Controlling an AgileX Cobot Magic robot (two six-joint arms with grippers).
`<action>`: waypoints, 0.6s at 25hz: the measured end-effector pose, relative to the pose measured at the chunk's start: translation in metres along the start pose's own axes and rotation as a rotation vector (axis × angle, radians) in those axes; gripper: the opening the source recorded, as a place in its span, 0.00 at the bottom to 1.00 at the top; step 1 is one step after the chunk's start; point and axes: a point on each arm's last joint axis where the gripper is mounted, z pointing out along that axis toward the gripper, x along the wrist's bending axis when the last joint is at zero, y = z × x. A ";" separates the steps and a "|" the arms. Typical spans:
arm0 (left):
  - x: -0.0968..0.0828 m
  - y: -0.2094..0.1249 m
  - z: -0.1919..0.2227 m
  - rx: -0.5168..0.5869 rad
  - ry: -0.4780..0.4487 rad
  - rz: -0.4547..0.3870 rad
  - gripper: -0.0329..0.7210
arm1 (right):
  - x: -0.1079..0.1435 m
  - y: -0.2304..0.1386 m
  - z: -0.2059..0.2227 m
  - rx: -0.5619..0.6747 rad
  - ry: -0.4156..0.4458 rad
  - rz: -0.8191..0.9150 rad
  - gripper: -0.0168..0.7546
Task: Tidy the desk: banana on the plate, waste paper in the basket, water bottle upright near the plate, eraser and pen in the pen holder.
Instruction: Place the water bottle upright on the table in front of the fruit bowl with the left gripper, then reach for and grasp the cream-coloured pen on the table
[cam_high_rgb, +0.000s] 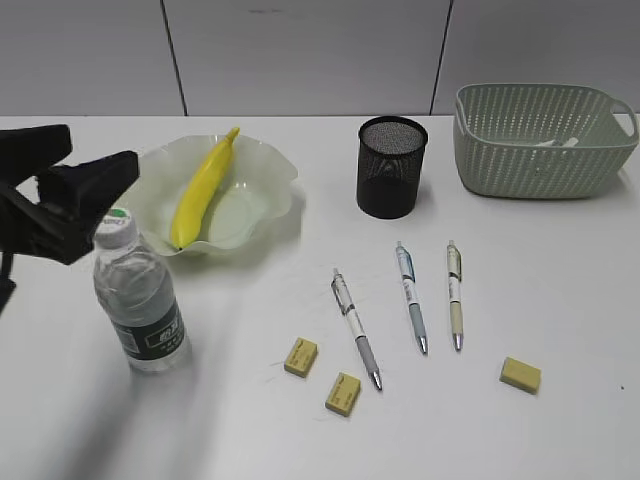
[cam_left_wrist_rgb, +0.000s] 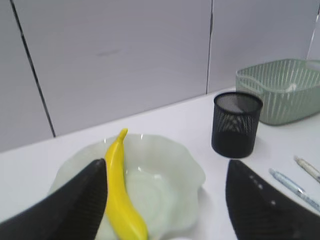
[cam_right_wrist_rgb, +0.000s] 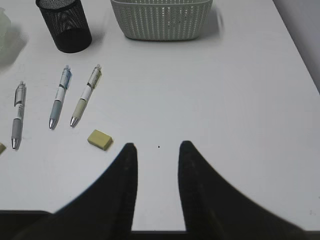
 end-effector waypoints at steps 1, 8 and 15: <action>0.000 0.007 -0.005 0.081 -0.001 -0.014 0.77 | 0.000 0.000 0.000 0.000 0.000 0.000 0.33; 0.006 0.059 -0.087 0.426 0.011 -0.011 0.68 | 0.000 0.000 0.000 0.000 0.001 0.001 0.33; 0.007 0.044 -0.175 0.543 0.083 -0.103 0.66 | 0.001 0.000 0.000 0.000 0.012 0.007 0.33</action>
